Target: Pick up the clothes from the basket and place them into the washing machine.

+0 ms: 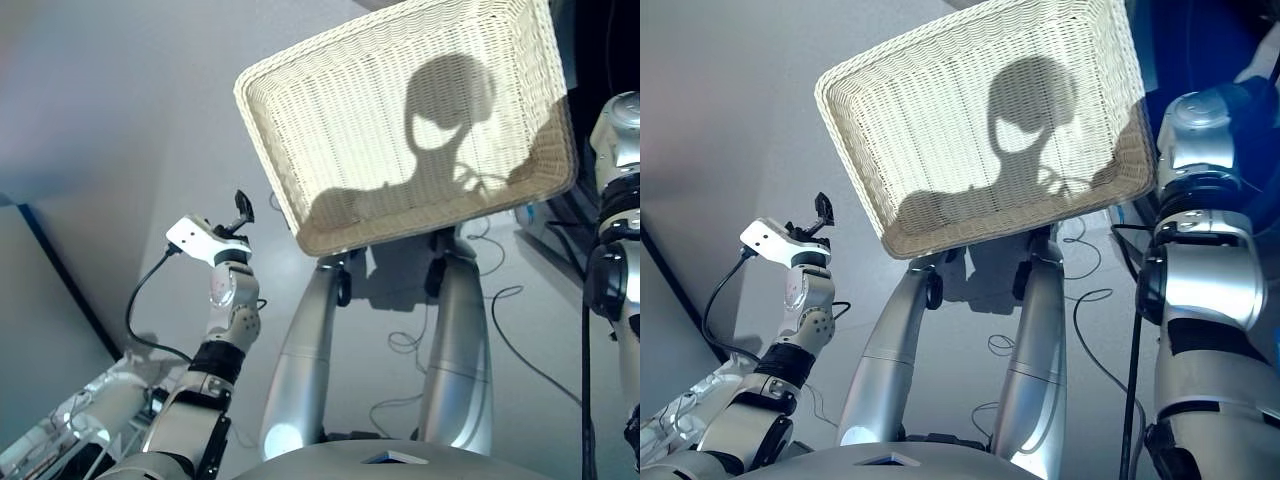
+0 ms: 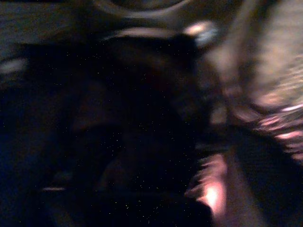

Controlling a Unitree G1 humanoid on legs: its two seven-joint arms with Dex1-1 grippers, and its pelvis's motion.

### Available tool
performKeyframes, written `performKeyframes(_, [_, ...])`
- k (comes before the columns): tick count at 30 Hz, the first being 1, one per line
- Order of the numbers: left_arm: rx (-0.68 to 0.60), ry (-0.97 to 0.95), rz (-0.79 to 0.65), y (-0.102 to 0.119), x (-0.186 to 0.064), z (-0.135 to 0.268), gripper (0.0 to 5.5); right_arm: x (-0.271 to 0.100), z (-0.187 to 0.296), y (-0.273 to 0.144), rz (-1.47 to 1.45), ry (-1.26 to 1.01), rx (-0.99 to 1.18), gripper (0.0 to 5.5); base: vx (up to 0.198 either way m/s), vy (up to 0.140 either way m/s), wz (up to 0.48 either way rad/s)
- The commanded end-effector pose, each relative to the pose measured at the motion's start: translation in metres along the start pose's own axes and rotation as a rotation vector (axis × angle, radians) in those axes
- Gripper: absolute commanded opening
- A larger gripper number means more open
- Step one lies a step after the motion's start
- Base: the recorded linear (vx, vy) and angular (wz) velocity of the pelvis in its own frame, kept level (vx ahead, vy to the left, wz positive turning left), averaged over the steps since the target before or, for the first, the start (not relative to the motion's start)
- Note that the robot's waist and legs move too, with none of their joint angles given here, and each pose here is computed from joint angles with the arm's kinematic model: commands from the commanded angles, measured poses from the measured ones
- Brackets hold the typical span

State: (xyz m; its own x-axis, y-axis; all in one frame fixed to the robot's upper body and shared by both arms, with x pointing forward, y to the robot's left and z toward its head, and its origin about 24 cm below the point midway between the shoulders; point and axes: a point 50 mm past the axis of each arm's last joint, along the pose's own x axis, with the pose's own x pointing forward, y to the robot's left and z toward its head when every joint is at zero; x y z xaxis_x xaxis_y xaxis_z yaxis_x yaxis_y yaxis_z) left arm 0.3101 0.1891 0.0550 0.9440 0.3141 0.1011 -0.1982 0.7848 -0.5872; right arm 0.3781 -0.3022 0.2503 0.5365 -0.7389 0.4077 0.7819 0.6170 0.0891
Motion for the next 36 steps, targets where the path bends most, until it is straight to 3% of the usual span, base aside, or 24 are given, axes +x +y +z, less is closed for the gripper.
performKeyframes(1, [0.027,-0.079,0.046,0.032,0.001,0.023,5.50,-0.013,-0.003,0.020,0.255,-0.029,0.108,5.50,0.000,0.000,0.000])
performKeyframes(10, [0.066,-0.029,0.038,0.036,0.004,0.011,5.50,-0.072,-0.035,0.069,0.628,0.075,0.120,5.50,0.000,0.000,0.000])
performKeyframes(18, [0.211,0.107,0.046,0.050,-0.004,-0.017,5.50,-0.119,-0.082,0.070,0.740,0.226,0.124,5.50,-0.050,0.001,0.003])
performKeyframes(27, [0.420,0.306,0.032,0.069,-0.033,-0.056,5.50,-0.209,-0.165,0.030,0.830,0.539,0.044,5.50,0.000,0.000,0.000])
performKeyframes(31, [0.562,0.432,0.032,0.088,-0.055,-0.073,5.50,-0.247,-0.200,-0.005,0.848,0.697,-0.049,5.50,0.013,0.008,-0.001])
performKeyframes(36, [0.617,0.562,0.078,0.113,-0.085,-0.085,5.50,-0.280,-0.231,-0.056,0.823,0.871,-0.174,5.50,0.025,0.012,-0.042])
